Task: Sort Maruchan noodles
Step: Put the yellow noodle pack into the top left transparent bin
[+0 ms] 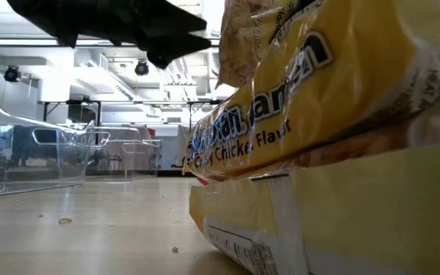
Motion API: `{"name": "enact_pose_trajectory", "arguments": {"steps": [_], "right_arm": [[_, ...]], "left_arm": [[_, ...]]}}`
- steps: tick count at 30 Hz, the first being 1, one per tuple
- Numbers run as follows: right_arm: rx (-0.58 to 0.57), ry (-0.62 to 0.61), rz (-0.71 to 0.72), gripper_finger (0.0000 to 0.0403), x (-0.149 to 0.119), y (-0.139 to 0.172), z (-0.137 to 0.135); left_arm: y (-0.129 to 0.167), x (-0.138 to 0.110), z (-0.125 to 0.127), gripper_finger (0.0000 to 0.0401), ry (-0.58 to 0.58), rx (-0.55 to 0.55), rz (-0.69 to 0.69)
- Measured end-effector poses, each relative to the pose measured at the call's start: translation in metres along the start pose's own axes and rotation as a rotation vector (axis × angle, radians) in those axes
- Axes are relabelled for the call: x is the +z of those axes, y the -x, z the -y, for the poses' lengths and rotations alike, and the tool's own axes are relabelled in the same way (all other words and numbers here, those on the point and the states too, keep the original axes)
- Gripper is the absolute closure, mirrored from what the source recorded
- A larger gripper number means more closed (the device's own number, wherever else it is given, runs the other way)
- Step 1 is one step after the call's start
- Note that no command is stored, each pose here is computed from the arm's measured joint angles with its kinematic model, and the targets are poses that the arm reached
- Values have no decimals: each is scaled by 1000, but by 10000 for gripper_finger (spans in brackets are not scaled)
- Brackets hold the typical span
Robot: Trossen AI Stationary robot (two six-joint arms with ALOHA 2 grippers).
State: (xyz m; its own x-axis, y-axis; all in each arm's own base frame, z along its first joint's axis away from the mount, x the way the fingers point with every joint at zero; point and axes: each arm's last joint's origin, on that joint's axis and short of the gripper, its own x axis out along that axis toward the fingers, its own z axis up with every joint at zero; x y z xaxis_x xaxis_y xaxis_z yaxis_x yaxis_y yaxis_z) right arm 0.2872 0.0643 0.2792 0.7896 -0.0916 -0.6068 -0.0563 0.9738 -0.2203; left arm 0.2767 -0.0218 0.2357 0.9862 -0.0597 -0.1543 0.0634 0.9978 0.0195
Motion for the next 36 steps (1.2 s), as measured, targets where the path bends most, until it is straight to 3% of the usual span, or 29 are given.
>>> {"name": "enact_pose_trajectory", "arguments": {"steps": [6,13,19,25,36], "right_arm": [[-1,-122,-36,293,-4,0,1],[51,-315,-83,293,-7,0,-1],[128,-430,-147,292,-12,1,-4],[231,-488,-160,292,-8,2,-7],[256,-488,-241,292,-5,-7,-12]], "left_arm": [[3,13,0,159,-2,-3,9],[-19,33,1,159,-41,-18,-100],[-30,45,7,159,-86,-37,-96],[-42,42,7,159,-83,-37,-96],[-79,29,12,159,35,-99,-35]]}}
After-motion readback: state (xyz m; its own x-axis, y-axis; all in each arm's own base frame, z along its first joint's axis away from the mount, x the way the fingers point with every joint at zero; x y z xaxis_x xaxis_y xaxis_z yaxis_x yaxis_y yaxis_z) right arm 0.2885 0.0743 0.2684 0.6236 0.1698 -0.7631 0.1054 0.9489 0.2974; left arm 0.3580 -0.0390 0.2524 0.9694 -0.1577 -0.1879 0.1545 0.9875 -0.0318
